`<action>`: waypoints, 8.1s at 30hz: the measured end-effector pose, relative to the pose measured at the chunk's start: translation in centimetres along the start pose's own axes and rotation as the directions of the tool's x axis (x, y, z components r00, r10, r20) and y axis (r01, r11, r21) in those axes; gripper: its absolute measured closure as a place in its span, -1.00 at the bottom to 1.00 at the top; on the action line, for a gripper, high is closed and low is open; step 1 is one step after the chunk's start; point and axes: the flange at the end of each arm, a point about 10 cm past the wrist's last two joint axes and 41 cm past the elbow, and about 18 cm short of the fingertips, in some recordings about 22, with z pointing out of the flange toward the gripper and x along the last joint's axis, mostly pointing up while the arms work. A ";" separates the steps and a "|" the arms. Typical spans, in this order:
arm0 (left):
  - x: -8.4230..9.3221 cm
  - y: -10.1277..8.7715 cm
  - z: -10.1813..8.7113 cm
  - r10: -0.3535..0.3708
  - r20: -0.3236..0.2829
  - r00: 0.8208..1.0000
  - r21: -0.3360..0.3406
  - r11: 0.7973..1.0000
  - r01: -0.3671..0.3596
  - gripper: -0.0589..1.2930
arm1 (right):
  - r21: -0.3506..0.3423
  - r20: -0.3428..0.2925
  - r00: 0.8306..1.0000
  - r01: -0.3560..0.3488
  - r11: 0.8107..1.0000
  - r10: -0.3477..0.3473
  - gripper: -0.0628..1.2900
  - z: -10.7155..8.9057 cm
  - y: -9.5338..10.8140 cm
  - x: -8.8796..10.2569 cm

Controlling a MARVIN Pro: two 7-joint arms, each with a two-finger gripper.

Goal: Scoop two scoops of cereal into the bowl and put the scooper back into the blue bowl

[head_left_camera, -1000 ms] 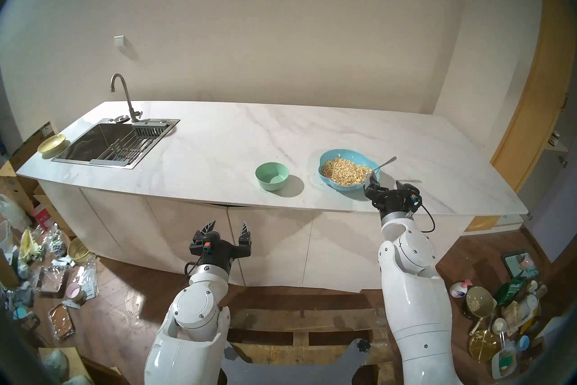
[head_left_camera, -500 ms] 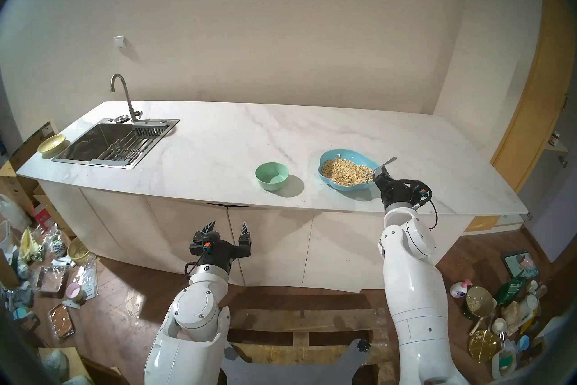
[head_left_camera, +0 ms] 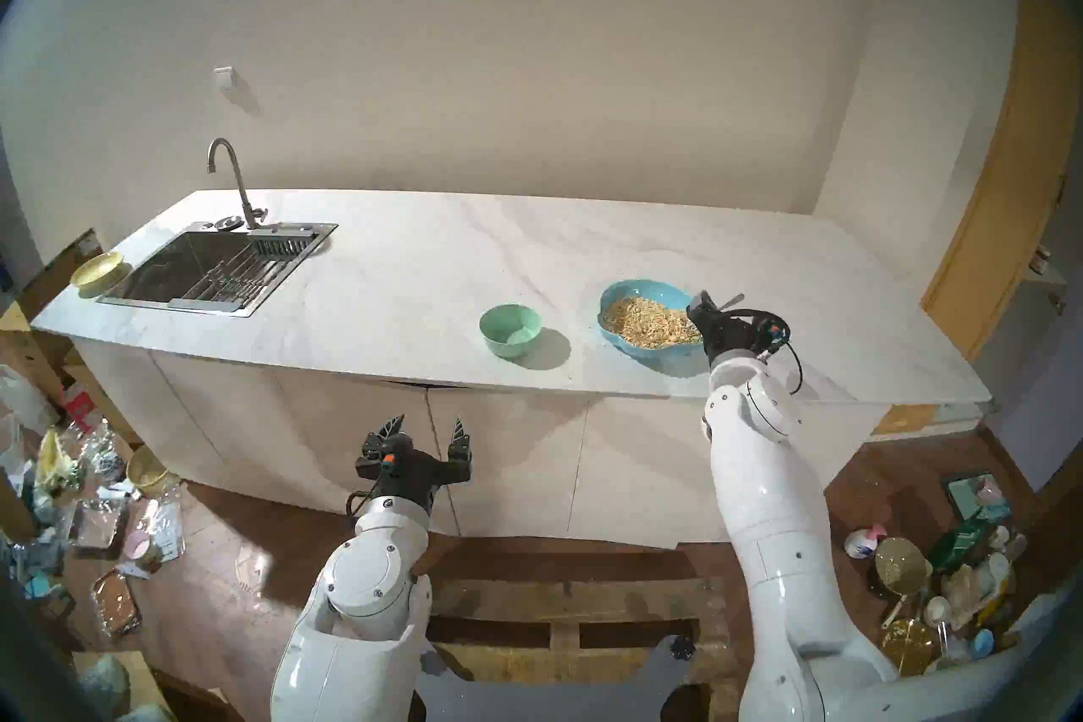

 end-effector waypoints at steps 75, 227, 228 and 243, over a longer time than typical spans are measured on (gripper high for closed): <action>0.0 0.0 0.0 0.000 0.001 1.000 0.001 1.000 0.000 -0.93 | 0.007 -0.035 0.995 0.089 0.996 -0.088 -0.91 8.8 7.3 0.9; -0.1 0.0 0.0 0.000 0.001 1.000 0.001 1.000 0.000 -0.93 | -0.197 0.197 0.953 -0.193 0.961 0.232 0.94 8.8 2.4 0.2; -0.1 0.0 0.0 0.000 0.001 1.000 0.001 1.000 0.000 -0.93 | -0.197 0.198 0.952 -0.194 0.961 0.232 0.94 8.8 2.3 0.3; -0.1 0.0 0.0 0.000 0.002 1.000 0.002 1.000 0.000 -0.93 | -0.221 0.212 0.939 -0.223 0.949 0.270 0.94 9.8 1.3 1.8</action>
